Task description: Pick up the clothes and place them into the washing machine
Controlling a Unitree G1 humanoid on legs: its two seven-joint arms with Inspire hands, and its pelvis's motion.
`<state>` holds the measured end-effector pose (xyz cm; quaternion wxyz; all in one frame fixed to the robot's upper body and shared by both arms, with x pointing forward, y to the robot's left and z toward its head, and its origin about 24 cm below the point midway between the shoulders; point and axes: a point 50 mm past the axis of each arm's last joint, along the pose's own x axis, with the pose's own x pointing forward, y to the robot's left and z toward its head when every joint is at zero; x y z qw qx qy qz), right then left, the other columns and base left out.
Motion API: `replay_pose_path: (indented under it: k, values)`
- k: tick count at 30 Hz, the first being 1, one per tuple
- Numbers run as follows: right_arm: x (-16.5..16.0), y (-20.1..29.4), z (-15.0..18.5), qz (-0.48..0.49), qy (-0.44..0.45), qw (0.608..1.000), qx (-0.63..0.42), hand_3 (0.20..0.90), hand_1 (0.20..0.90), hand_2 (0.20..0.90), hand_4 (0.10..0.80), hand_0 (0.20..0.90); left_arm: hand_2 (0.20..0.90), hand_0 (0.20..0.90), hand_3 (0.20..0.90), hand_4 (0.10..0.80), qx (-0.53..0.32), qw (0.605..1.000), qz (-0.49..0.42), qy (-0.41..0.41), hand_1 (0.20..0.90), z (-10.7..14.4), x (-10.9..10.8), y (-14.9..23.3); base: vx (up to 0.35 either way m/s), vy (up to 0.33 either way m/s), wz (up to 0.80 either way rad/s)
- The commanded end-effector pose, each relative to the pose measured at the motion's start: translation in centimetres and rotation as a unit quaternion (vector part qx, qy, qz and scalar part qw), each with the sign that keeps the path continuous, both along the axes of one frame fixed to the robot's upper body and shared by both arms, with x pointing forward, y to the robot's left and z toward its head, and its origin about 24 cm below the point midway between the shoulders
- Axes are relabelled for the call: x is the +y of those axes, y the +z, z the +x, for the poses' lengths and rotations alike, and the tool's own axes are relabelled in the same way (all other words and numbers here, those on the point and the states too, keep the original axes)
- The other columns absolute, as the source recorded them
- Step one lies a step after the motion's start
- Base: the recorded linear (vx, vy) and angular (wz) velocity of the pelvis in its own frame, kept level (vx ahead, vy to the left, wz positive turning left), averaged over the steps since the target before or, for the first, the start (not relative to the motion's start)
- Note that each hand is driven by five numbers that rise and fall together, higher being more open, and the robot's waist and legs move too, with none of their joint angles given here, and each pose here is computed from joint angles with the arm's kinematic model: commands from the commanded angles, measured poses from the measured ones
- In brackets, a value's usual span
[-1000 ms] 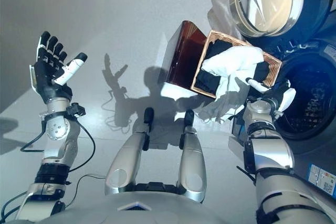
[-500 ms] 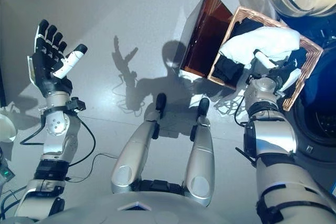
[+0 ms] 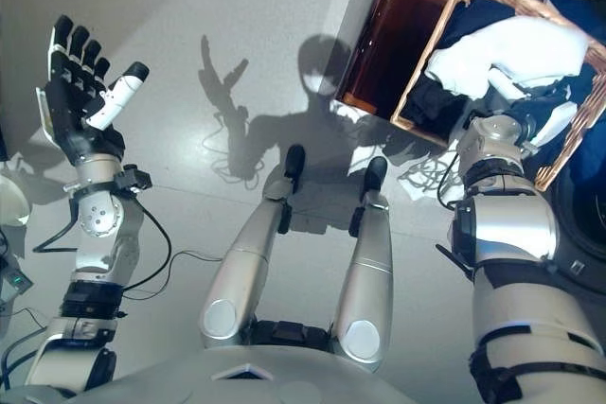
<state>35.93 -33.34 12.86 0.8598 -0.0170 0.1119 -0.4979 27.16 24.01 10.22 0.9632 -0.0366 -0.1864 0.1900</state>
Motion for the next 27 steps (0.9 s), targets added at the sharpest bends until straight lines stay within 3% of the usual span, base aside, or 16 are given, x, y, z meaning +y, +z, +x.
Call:
replay_pose_path:
  k: [1,2,18,20,21,27]
  values:
    - [-2.2,2.6,-0.7,-0.098,-0.022,0.995,-0.006,0.900,0.900,0.900,0.800,0.900,0.900,0.900,0.900,0.800,-0.107,0.994,0.025,0.026,0.900,-1.7,1.1,3.6,-0.030,-0.016,0.05]
    - [-1.8,2.6,-0.5,-0.099,-0.016,0.995,-0.010,0.200,0.200,0.200,0.300,0.200,0.900,0.900,0.900,0.800,-0.112,0.993,0.030,0.033,0.900,-1.8,1.1,3.9,-0.030,-0.021,0.03]
    - [2.2,1.7,1.4,-0.055,0.041,0.995,-0.076,0.200,0.200,0.200,0.300,0.200,0.900,0.900,0.900,0.800,-0.112,0.993,0.028,0.039,0.900,-1.6,1.7,3.7,0.001,-0.007,0.00]
    - [3.2,2.1,1.8,-0.036,0.051,0.991,-0.115,0.200,0.200,0.200,0.300,0.200,0.900,0.900,0.900,0.800,-0.107,0.993,0.026,0.036,0.900,-1.6,1.6,3.4,0.032,-0.004,-0.06]
    - [2.5,5.2,2.2,-0.046,0.053,0.985,-0.160,0.200,0.200,0.200,0.300,0.200,0.900,0.900,0.900,0.800,-0.105,0.993,0.035,0.044,0.900,-1.8,2.2,3.5,0.029,0.006,-0.06]
    - [3.9,-3.9,-0.8,0.088,0.048,0.975,-0.201,0.200,0.200,0.200,0.300,0.200,0.900,0.900,0.900,0.800,-0.069,0.997,-0.001,0.045,0.900,-1.7,1.7,1.4,0.048,0.007,-0.04]
